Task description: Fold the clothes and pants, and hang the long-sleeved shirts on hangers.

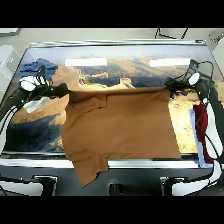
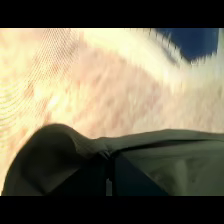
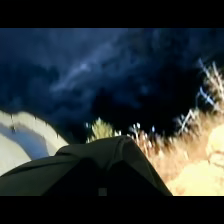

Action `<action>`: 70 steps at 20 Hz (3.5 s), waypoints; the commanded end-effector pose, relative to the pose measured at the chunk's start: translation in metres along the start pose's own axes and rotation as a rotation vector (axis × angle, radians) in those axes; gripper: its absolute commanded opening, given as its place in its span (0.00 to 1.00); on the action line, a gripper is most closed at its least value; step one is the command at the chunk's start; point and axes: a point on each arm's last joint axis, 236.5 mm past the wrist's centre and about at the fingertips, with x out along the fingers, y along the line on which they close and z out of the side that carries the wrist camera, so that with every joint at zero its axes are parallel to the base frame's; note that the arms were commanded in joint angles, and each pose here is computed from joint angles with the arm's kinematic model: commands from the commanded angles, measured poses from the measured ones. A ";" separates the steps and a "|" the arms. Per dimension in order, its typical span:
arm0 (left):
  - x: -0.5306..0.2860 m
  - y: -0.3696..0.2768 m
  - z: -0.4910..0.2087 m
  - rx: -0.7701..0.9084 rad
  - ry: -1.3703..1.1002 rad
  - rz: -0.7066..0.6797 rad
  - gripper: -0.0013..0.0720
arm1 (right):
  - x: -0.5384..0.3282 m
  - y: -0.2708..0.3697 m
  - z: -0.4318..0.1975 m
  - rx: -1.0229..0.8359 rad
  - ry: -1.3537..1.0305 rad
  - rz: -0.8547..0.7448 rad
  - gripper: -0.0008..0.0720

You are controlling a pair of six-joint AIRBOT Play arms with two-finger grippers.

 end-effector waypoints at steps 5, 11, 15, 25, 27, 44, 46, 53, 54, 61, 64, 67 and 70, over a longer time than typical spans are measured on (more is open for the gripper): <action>0.041 -0.023 0.034 0.030 -0.156 -0.004 0.05 | 0.022 -0.014 0.018 0.036 -0.084 -0.025 0.06; 0.047 -0.049 0.038 0.101 -0.160 -0.036 0.05 | 0.011 -0.043 0.021 0.106 -0.044 -0.142 0.06; 0.053 -0.047 0.022 0.087 -0.083 -0.048 0.05 | 0.008 -0.080 0.001 0.138 0.070 -0.189 0.06; -0.022 -0.013 -0.131 0.099 0.620 0.036 0.05 | -0.076 -0.105 -0.120 -0.043 0.625 -0.226 0.06; -0.021 -0.008 -0.139 0.076 0.637 0.045 0.05 | -0.071 -0.110 -0.136 -0.062 0.676 -0.224 0.06; -0.061 0.017 -0.154 -0.020 0.763 0.055 0.76 | -0.107 -0.114 -0.135 -0.059 0.758 -0.186 0.79; -0.088 0.027 -0.162 -0.048 0.787 0.068 0.76 | -0.130 -0.133 -0.146 0.026 0.816 -0.205 0.79; -0.116 0.018 -0.309 -0.126 0.787 -0.075 0.72 | -0.149 -0.149 -0.193 0.101 0.850 -0.214 0.78; -0.112 0.014 -0.323 -0.137 0.779 -0.096 0.72 | -0.151 -0.149 -0.195 0.101 0.850 -0.216 0.78; -0.091 -0.002 -0.349 -0.122 0.766 -0.089 0.66 | -0.165 -0.160 -0.201 0.066 0.845 -0.270 0.79; -0.087 -0.004 -0.351 -0.134 0.761 -0.067 0.50 | -0.165 -0.164 -0.201 0.060 0.843 -0.287 0.79; -0.087 -0.008 -0.355 -0.113 0.771 -0.070 0.06 | -0.163 -0.171 -0.227 0.064 0.905 -0.295 0.79; -0.087 -0.008 -0.354 -0.111 0.768 -0.070 0.05 | -0.148 -0.174 -0.263 0.066 0.948 -0.266 0.86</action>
